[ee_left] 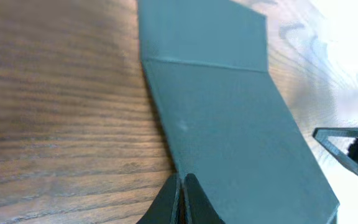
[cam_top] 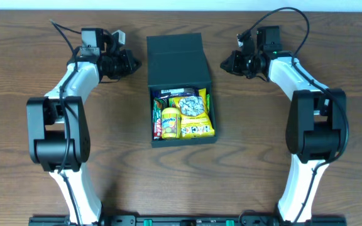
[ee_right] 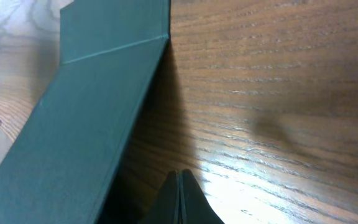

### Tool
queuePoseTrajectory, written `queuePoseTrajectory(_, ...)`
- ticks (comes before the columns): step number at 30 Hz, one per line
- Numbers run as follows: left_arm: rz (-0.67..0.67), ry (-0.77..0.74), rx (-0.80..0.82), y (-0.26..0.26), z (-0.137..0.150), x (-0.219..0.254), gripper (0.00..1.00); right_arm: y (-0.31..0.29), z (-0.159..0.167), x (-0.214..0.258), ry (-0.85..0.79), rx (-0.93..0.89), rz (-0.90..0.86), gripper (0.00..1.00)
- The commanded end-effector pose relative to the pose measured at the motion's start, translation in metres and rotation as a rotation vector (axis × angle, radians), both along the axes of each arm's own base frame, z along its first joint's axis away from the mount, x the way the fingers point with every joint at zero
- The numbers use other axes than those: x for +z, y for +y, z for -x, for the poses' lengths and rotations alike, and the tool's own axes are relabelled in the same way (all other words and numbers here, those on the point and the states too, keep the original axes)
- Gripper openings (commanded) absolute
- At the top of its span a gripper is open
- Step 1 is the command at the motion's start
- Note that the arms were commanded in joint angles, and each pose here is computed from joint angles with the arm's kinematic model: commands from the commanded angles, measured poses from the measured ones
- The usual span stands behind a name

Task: Pack container
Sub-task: 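Raise both grippers to the lid's back corners and grip its edges, then swing the lid forward with both grippers and close it over the box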

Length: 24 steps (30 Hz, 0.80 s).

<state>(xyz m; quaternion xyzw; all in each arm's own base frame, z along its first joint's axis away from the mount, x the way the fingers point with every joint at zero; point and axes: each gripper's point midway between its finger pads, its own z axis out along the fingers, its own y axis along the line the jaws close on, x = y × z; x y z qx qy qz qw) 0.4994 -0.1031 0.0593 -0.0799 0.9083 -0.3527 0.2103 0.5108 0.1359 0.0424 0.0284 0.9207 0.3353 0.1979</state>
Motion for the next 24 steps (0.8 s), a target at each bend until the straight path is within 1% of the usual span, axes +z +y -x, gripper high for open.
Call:
queuePoseTrajectory(1,0.039,0.051,0.019,-0.008,-0.002,-0.012,0.06,0.006,0.003,-0.008,0.034,0.004,-0.046,0.02)
queuePoseTrajectory(6,0.067,0.108,0.045,-0.017,-0.004,-0.03,0.06,0.017,0.0,-0.019,0.063,0.03,-0.098,0.01)
queuePoseTrajectory(13,0.084,0.141,0.046,-0.03,-0.004,-0.039,0.05,0.037,-0.003,-0.031,0.105,0.066,-0.167,0.02)
queuePoseTrajectory(16,0.126,0.158,0.03,-0.041,-0.003,-0.042,0.06,0.05,-0.001,-0.031,0.112,0.09,-0.179,0.02)
queuePoseTrajectory(18,0.133,0.149,0.014,-0.047,-0.003,-0.041,0.06,0.058,0.003,-0.03,0.112,0.116,-0.193,0.01)
queuePoseTrajectory(21,0.143,0.112,0.003,-0.049,-0.01,-0.032,0.05,0.067,0.008,-0.022,0.085,0.179,-0.237,0.02)
queuePoseTrajectory(24,0.171,0.063,-0.051,-0.054,-0.015,-0.017,0.06,0.064,0.009,-0.015,0.052,0.222,-0.273,0.02)
